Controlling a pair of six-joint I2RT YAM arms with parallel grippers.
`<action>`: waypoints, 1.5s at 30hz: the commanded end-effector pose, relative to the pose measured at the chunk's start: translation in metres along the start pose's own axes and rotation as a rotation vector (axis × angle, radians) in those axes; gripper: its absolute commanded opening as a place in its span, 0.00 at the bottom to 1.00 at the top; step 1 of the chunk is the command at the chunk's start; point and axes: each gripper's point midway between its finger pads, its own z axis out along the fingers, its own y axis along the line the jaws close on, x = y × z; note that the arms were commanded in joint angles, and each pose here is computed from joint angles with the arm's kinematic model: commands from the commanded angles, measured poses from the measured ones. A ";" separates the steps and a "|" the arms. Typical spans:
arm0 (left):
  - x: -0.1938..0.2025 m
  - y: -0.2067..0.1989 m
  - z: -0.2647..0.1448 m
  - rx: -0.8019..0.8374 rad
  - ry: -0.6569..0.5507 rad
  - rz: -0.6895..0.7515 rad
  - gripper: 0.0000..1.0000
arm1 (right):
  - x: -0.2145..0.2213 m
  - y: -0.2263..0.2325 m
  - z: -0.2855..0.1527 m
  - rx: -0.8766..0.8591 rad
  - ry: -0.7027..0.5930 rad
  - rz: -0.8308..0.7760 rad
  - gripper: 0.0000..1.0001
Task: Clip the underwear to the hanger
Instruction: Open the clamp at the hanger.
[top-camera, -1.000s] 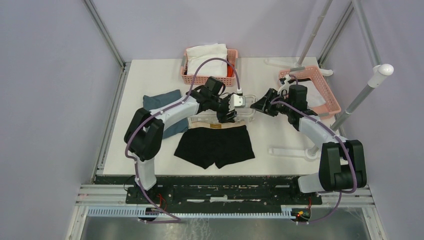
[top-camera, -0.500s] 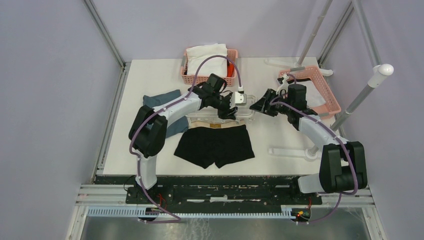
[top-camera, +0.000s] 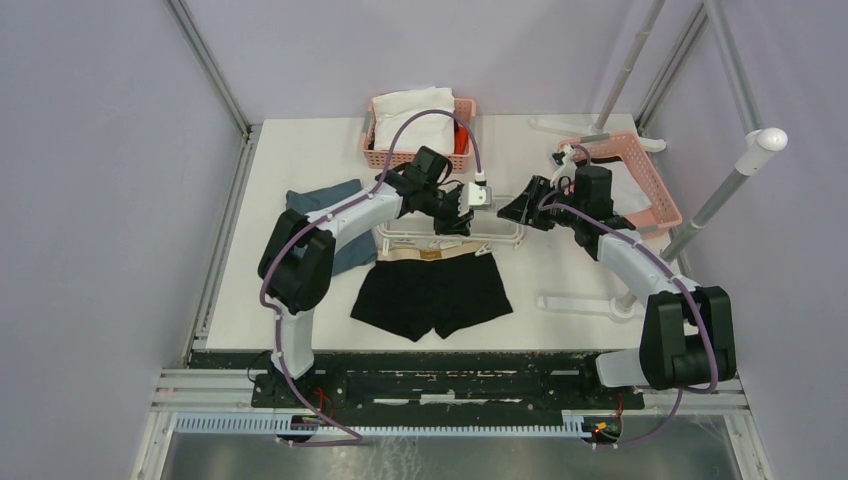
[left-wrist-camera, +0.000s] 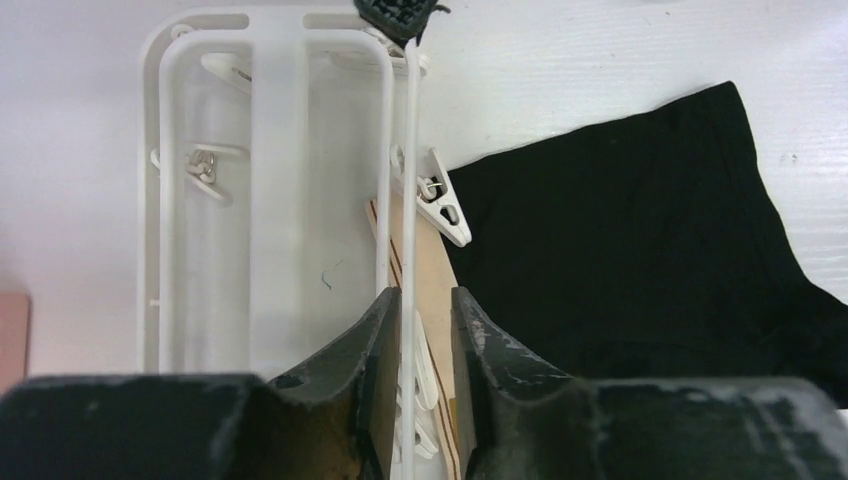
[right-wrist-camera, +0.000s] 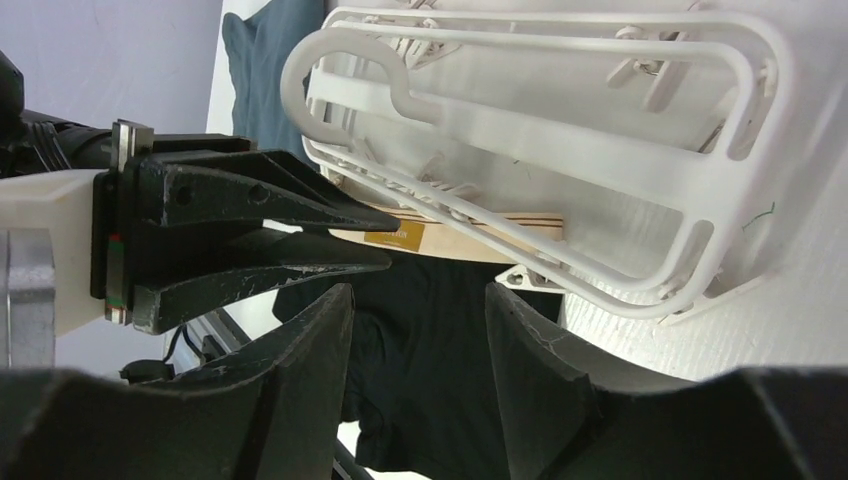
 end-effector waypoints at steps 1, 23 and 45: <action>-0.017 0.011 -0.005 -0.009 -0.052 0.017 0.36 | -0.025 0.015 -0.010 0.005 -0.071 -0.089 0.61; -0.026 0.005 0.001 -0.030 -0.095 0.034 0.57 | -0.020 -0.082 0.044 0.183 -0.043 0.103 0.76; -0.009 0.008 0.008 -0.062 -0.039 0.054 0.60 | -0.034 -0.023 0.049 -0.243 -0.114 0.159 0.62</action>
